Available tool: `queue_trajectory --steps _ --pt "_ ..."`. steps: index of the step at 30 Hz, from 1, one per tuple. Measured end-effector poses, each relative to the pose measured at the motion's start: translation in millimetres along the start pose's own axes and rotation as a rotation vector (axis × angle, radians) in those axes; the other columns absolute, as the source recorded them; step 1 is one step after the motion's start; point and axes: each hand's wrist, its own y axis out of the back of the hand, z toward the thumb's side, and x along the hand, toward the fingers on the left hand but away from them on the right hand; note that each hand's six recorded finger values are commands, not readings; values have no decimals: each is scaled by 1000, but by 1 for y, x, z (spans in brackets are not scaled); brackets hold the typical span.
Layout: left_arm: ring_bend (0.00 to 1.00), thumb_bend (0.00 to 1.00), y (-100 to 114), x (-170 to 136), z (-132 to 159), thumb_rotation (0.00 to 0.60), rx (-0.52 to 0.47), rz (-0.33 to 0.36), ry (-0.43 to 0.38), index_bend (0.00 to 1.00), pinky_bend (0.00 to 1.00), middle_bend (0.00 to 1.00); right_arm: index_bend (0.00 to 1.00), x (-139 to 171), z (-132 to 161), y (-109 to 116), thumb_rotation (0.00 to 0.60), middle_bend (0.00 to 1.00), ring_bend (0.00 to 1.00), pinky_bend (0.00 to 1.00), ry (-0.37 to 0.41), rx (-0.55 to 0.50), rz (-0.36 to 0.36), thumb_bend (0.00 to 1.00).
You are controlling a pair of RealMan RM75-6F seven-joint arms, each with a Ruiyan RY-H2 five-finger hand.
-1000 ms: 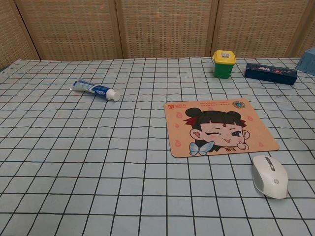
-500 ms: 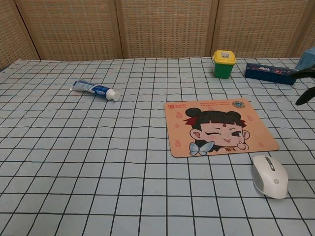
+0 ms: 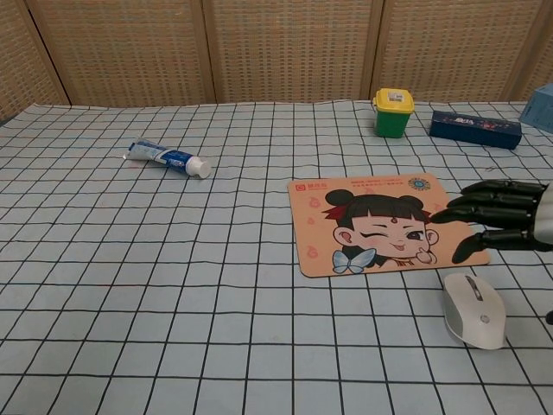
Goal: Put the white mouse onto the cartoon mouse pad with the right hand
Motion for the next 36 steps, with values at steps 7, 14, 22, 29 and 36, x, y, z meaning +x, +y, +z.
queue_trajectory --steps 7,14,22,29,36 --pt "0 41 -2 1 -1 600 4 -6 3 0 0 0 257 -10 7 -8 600 105 0 39 29 6 28 133" --pt "0 41 -3 3 -3 600 3 -8 12 0 0 0 255 -17 6 -13 600 87 0 15 35 16 55 134" --pt "0 41 -6 4 -4 600 6 -18 15 0 0 0 244 -21 6 -21 600 33 0 0 41 47 94 134" --pt "0 41 -5 4 -6 600 2 -17 23 0 0 0 245 -27 10 -25 600 32 0 0 50 50 111 133" --pt "0 41 -6 5 -5 600 2 -18 22 0 0 0 290 -29 9 -31 600 67 0 0 46 64 126 133"
